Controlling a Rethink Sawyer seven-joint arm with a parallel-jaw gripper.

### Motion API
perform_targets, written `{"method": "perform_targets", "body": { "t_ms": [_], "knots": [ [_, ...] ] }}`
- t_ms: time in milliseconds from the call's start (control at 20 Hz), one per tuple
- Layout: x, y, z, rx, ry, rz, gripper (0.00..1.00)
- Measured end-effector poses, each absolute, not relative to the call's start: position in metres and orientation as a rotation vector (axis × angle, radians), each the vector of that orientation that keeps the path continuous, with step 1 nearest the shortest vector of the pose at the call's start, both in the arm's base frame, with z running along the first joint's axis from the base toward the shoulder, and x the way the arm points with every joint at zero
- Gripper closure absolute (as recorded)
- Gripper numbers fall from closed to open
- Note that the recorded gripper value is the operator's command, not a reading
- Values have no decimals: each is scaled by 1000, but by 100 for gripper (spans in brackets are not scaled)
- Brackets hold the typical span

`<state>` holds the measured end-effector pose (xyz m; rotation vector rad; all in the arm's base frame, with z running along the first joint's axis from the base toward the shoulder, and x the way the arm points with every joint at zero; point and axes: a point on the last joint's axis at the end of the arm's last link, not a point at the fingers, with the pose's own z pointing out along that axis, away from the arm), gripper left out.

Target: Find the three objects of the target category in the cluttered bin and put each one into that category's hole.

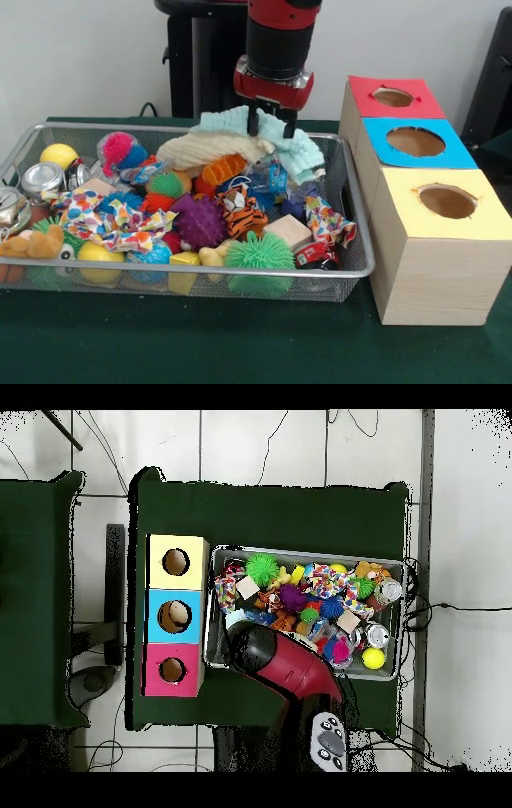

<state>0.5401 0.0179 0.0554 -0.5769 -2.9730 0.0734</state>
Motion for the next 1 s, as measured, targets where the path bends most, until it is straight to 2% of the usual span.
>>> {"method": "perform_targets", "body": {
  "t_ms": [450,1000],
  "knots": [
    [556,-7,66,-683,-3079,73,0],
    [588,1,74,-658,-3142,38,0]
  ]
}}
